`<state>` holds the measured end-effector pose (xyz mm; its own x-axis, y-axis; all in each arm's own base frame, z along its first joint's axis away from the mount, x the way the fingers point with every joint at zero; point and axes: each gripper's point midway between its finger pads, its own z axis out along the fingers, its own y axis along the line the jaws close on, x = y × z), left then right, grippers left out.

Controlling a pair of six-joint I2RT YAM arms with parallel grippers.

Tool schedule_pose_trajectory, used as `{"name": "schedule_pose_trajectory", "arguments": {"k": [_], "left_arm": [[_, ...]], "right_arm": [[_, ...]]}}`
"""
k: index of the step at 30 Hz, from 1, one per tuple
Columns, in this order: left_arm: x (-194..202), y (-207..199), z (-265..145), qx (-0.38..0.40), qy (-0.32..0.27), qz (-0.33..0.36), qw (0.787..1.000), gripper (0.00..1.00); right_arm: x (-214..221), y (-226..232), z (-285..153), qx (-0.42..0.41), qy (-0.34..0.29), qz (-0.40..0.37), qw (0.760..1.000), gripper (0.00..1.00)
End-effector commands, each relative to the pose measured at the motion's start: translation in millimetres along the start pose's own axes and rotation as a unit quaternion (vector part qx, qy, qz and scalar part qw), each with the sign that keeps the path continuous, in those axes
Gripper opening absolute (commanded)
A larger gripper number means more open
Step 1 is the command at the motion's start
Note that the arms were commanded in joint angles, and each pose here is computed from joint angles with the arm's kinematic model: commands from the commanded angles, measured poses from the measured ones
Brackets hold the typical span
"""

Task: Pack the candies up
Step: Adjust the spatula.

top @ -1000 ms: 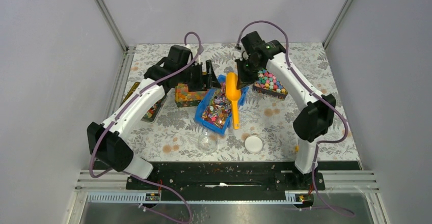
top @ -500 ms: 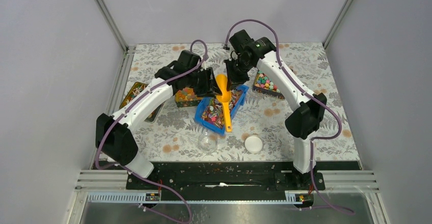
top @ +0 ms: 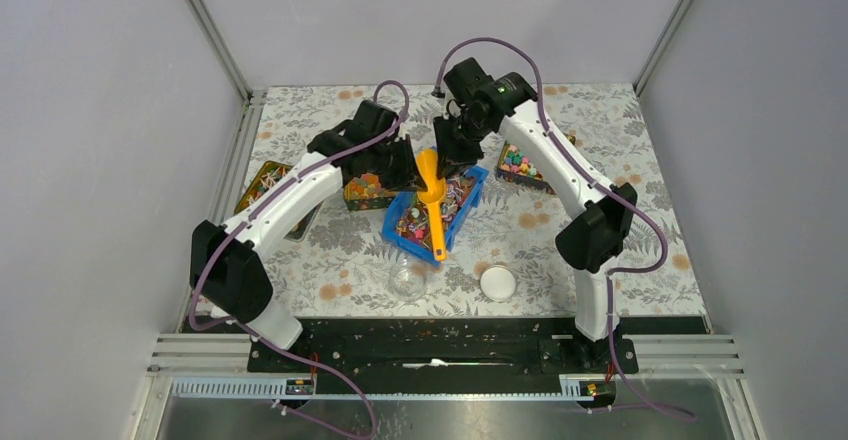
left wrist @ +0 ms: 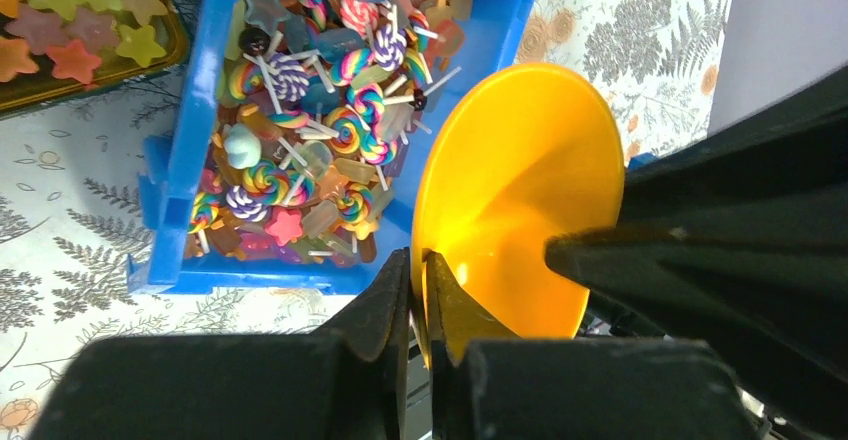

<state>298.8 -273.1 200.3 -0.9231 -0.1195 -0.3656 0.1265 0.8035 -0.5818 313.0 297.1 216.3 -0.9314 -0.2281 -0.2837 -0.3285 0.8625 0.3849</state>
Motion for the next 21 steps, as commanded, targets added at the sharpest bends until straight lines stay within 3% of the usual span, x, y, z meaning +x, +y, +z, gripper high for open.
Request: {"name": "schedule_pose_trajectory", "arguments": {"k": [1,6,11,21], "left_arm": [[-20,-1,-16,-0.017,-0.038,-0.004,0.999,0.00],[-29,6,-28,-0.033,-0.062,-0.010,0.997,0.00],[-44,24,-50,-0.055,-0.103,-0.025,0.993,0.00],[-69,69,-127,-0.137,-0.241,-0.026,0.960,0.00]], "right_arm": [[-10,10,-32,-0.013,-0.036,-0.009,0.999,0.38],[-24,12,-58,0.002,-0.097,-0.026,0.995,0.76],[-34,9,-80,0.018,-0.145,-0.050,0.988,0.98],[-50,0,-122,0.052,-0.254,-0.063,0.964,1.00]]}}
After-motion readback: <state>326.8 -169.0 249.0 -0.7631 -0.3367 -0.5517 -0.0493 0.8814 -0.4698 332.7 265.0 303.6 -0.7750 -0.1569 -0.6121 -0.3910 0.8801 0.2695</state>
